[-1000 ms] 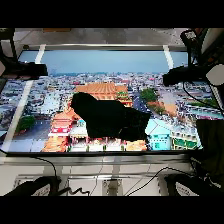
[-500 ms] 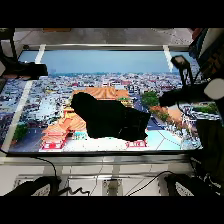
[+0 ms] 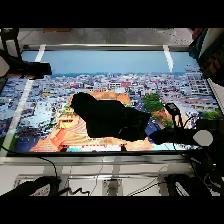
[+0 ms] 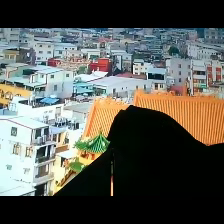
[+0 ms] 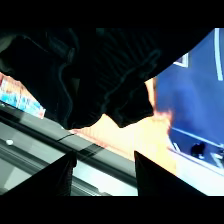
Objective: Fold the clothes and pants, and hang the long-sleeved shirts on hangers.
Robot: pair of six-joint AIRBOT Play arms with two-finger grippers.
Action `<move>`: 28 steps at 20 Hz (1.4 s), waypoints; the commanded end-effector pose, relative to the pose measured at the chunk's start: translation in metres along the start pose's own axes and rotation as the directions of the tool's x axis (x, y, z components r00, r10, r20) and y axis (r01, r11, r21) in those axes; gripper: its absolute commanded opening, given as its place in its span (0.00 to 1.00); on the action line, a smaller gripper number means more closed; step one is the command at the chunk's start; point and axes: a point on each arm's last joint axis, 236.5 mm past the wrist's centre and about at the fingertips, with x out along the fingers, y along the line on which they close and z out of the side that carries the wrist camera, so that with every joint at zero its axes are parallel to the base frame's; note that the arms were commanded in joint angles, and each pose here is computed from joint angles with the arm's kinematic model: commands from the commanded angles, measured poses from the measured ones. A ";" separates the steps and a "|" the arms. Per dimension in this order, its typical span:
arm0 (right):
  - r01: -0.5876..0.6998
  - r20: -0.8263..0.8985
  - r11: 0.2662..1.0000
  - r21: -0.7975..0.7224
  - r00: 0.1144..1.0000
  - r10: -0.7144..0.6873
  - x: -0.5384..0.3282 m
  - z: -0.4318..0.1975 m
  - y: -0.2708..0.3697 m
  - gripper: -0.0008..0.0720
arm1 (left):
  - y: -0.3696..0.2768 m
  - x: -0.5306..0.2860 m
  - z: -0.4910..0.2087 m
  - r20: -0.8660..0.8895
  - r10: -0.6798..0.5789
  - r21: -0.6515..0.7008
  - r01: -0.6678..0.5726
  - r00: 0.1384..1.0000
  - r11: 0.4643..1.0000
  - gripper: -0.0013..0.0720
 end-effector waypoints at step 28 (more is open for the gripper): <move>-0.256 -0.010 0.910 0.325 0.962 0.274 0.100 0.024 0.018 0.06 | -0.242 0.073 -0.170 -0.520 -0.323 0.409 0.563 0.791 0.718 0.76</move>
